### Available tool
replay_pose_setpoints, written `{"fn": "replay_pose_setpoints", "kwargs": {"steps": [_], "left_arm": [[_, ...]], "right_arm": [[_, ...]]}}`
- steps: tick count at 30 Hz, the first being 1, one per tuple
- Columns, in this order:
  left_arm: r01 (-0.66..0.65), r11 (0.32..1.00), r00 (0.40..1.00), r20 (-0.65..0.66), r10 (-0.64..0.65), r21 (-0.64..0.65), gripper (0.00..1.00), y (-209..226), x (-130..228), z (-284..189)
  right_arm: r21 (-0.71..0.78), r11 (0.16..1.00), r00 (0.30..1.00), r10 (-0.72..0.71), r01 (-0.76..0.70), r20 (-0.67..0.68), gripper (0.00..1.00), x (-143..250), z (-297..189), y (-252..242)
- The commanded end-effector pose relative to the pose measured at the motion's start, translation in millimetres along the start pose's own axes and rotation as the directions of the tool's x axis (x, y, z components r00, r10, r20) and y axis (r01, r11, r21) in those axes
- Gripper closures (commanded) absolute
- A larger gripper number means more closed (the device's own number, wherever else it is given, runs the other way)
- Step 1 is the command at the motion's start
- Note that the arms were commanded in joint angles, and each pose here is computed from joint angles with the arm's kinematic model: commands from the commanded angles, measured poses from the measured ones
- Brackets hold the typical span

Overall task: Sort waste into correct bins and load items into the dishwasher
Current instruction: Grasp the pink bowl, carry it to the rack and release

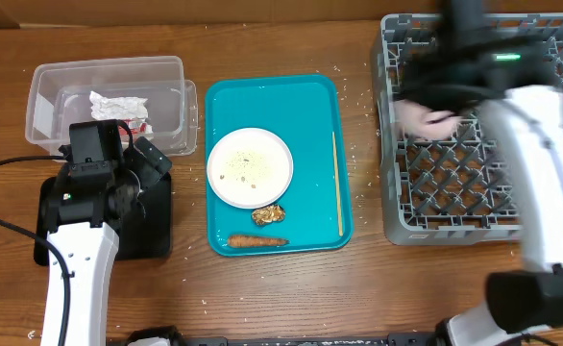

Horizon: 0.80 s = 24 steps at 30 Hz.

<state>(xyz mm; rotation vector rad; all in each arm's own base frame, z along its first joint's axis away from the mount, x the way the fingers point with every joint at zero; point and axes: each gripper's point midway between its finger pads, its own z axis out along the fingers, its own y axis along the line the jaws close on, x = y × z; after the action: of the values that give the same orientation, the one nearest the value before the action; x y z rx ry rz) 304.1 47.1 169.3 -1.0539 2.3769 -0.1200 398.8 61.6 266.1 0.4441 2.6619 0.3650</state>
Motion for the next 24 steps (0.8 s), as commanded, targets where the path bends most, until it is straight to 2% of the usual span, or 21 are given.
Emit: {"fn": "replay_pose_setpoints", "kwargs": {"steps": [1, 3, 7, 14, 20, 22, 24], "left_arm": [[0.01, 1.0, 1.0, 0.012, -0.011, 0.01, 0.0, -2, -4, -3], [0.01, 1.0, 1.0, 0.012, -0.01, 0.009, 0.0, -2, -4, -3], [0.01, 1.0, 1.0, 0.012, -0.01, 0.009, 0.0, -2, -4, -3], [0.01, 1.0, 1.0, 0.012, -0.01, 0.01, 0.0, -2, -4, -3], [0.01, 1.0, 1.0, 0.012, -0.011, 0.01, 0.0, -2, -4, -3], [0.01, 1.0, 1.0, 0.012, -0.01, 0.009, 0.0, -2, -4, -3], [0.01, 1.0, 1.0, 0.012, -0.01, 0.009, 0.0, -2, -4, -3]], "right_arm": [[-0.217, 0.975, 0.998, -0.052, 0.057, 0.026, 0.96, -18, -43, -31], [-0.354, 0.933, 0.998, -0.056, 0.066, 0.038, 0.96, -23, -56, -51], [-0.578, 0.815, 0.993, 0.03, 0.043, 0.116, 0.96, -34, -79, -98], [-0.789, 0.612, 0.961, 0.181, 0.056, 0.208, 0.96, -26, -75, -142], [-0.828, 0.56, 0.957, 0.23, 0.017, 0.175, 0.96, -10, -39, -154], [-0.825, 0.565, 0.957, 0.25, -0.02, 0.148, 0.96, -9, -27, -161], [-0.791, 0.605, 0.953, 0.283, -0.089, 0.109, 0.96, -9, -11, -173]]}}
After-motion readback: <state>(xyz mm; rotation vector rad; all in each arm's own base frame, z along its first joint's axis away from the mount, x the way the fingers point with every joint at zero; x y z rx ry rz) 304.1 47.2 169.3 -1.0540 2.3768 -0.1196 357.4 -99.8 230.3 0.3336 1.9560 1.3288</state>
